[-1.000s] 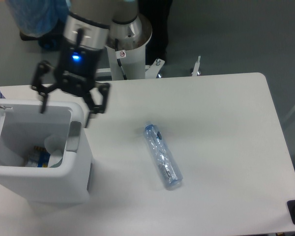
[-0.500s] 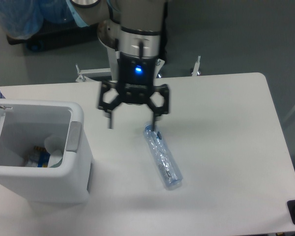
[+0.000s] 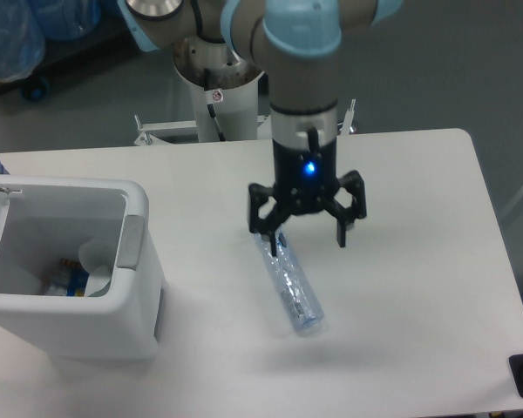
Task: Place the trash in the trash can
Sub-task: 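Move the open gripper over the clear plastic bottle, then lower the gripper around the bottle's end and close on it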
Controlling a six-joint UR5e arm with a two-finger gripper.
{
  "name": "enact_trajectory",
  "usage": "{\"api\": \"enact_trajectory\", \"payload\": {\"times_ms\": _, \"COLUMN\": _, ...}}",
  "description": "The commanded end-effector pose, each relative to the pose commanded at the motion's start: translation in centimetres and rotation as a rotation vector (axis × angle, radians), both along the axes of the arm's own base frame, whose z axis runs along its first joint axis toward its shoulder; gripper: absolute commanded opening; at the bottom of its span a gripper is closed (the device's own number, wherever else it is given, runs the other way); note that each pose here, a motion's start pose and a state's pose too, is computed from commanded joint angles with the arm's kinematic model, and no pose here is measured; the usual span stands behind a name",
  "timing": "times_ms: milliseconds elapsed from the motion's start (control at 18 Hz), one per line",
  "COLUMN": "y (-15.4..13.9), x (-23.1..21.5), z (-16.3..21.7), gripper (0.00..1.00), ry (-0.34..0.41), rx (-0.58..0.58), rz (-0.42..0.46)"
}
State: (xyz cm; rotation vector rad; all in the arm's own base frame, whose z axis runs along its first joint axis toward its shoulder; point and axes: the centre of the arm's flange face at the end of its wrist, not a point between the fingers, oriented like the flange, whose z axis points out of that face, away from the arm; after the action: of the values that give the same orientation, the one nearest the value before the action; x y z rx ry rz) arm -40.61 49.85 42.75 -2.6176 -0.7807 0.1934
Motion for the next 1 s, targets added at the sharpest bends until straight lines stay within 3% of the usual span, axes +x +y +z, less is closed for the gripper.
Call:
{"api": "enact_trajectory", "payload": {"times_ms": 444, "y": 0.5, "x": -2.3, "z": -5.5, "gripper": 1.0, "ry": -0.051, "rx": -0.078, "rz": 0.024}}
{"api": "enact_trajectory", "payload": {"times_ms": 722, "y": 1.0, "x": -2.9, "z": -11.1, "gripper": 1.0, "ry": -0.115, "rx": -0.14, "rz": 0.026}}
{"api": "enact_trajectory", "payload": {"times_ms": 1000, "y": 2.2, "x": -2.5, "z": -15.9, "gripper": 1.0, "ry": -0.126, "rx": -0.247, "rz": 0.028}}
